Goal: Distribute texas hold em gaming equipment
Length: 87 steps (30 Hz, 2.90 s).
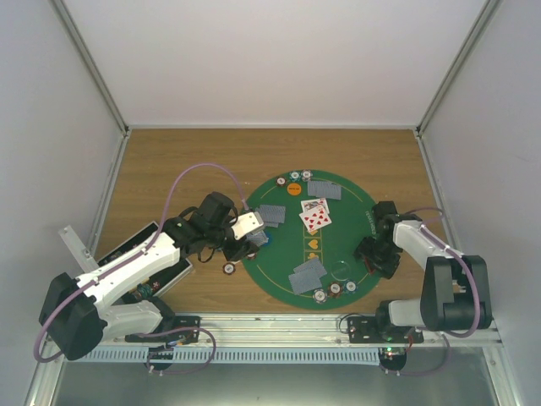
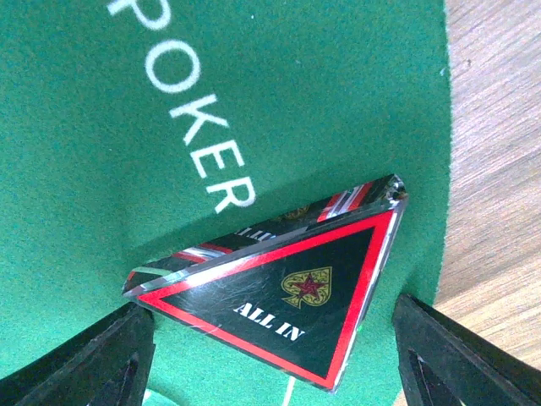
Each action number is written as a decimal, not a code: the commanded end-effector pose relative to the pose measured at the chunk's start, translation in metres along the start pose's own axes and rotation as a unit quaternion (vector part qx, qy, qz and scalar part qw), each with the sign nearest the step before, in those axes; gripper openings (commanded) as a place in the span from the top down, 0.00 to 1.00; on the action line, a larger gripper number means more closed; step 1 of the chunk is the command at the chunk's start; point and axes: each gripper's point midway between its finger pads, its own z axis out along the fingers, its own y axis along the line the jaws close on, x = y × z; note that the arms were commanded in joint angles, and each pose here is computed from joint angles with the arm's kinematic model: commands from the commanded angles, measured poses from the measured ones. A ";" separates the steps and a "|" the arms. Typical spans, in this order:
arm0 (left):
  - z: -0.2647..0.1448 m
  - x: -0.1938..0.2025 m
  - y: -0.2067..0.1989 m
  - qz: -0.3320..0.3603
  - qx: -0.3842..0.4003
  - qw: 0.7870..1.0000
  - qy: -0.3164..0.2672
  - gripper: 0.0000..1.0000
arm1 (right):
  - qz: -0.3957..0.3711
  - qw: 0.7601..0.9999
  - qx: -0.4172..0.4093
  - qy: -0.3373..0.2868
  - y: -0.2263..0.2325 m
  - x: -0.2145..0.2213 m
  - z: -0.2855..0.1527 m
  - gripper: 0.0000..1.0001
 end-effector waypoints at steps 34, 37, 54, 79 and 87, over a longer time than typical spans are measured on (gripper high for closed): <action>-0.003 -0.009 0.003 0.004 -0.007 1.000 -0.021 0.47 | -0.005 0.999 -0.023 -0.038 0.013 -0.022 0.006 0.34; -0.003 -0.009 0.003 0.005 -0.007 1.000 -0.022 0.47 | -0.011 0.999 -0.026 -0.043 0.015 -0.024 0.003 0.35; -0.003 -0.010 0.001 0.001 0.000 1.000 -0.020 0.47 | -0.148 0.973 -0.163 -0.067 0.092 -0.024 -0.062 0.39; -0.005 -0.009 0.002 -0.002 -0.001 1.000 -0.011 0.47 | -0.460 0.878 -0.119 0.055 0.252 0.116 -0.008 0.40; -0.006 -0.010 0.002 -0.001 -0.003 1.000 -0.012 0.47 | -0.500 0.861 -0.077 0.053 0.255 0.131 0.002 0.40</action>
